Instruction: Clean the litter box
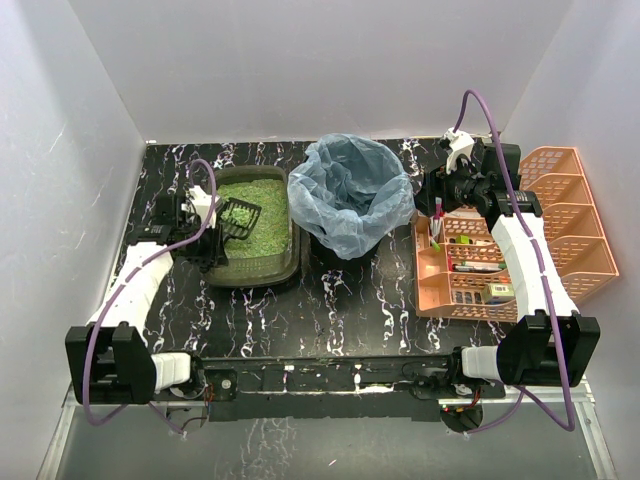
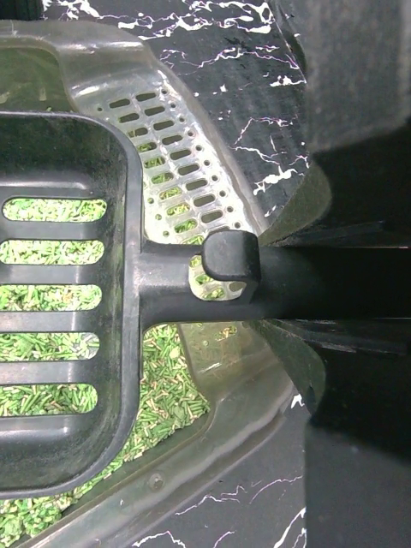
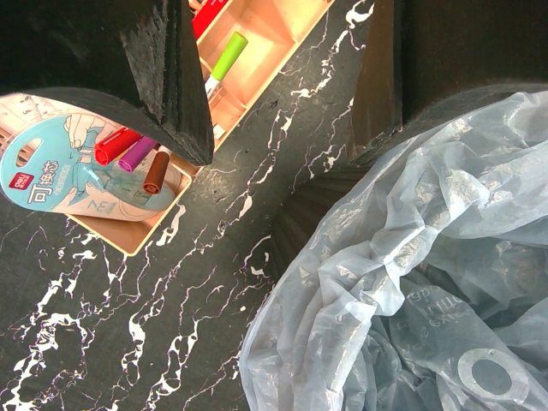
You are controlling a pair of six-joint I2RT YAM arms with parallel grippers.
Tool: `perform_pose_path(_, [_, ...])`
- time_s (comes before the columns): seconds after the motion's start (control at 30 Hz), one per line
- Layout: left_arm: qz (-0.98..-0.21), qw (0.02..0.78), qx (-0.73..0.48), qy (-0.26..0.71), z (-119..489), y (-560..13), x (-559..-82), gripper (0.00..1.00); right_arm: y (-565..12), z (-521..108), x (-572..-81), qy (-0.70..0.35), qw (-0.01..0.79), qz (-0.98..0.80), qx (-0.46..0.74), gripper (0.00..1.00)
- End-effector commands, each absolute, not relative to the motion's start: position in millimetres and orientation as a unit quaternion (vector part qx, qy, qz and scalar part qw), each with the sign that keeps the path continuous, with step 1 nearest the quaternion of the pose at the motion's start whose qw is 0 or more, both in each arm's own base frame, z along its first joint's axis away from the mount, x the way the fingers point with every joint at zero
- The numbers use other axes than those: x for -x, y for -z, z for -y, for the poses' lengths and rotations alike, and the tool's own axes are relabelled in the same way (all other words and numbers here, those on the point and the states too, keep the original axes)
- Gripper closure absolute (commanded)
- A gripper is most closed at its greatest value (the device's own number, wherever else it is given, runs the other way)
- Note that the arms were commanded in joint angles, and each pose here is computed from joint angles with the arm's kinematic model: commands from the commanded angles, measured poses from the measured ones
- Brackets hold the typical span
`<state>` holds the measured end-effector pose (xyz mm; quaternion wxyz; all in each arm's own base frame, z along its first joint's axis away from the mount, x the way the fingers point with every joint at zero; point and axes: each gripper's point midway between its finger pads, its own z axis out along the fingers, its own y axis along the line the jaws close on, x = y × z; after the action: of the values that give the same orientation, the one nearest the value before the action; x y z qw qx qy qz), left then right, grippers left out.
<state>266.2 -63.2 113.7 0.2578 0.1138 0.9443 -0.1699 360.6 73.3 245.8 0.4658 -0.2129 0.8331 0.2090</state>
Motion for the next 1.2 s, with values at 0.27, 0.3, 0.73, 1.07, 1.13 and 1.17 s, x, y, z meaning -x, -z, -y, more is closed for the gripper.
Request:
perform_pose_path(0.27, [-0.932,0.291,-0.136,0.17,65,-171,-264,1.0,-281,-75,-363,-0.201,0.513,-0.8,0.236,0.31])
perform_pose_path(0.3, [-0.932,0.289,-0.137,0.168,64,-176,-264,1.0,-281,-75,-363,-0.2,0.513,-0.8,0.237,0.31])
perform_pose_path(0.73, [-0.93,0.306,-0.132,0.157,64,-229,-274,1.0,-290,-77,-363,-0.203,0.518,-0.796,0.239,0.31])
perform_pose_path(1.07, [-0.923,0.32,-0.138,0.164,75,-257,-288,1.0,-293,-75,-362,-0.197,0.521,-0.796,0.238,0.31])
perform_pose_path(1.13, [-0.92,0.324,-0.14,0.168,79,-263,-291,1.0,-291,-74,-362,-0.196,0.519,-0.797,0.237,0.31])
perform_pose_path(1.17, [-0.918,0.33,-0.141,0.168,81,-269,-293,1.0,-291,-74,-362,-0.195,0.52,-0.797,0.237,0.31])
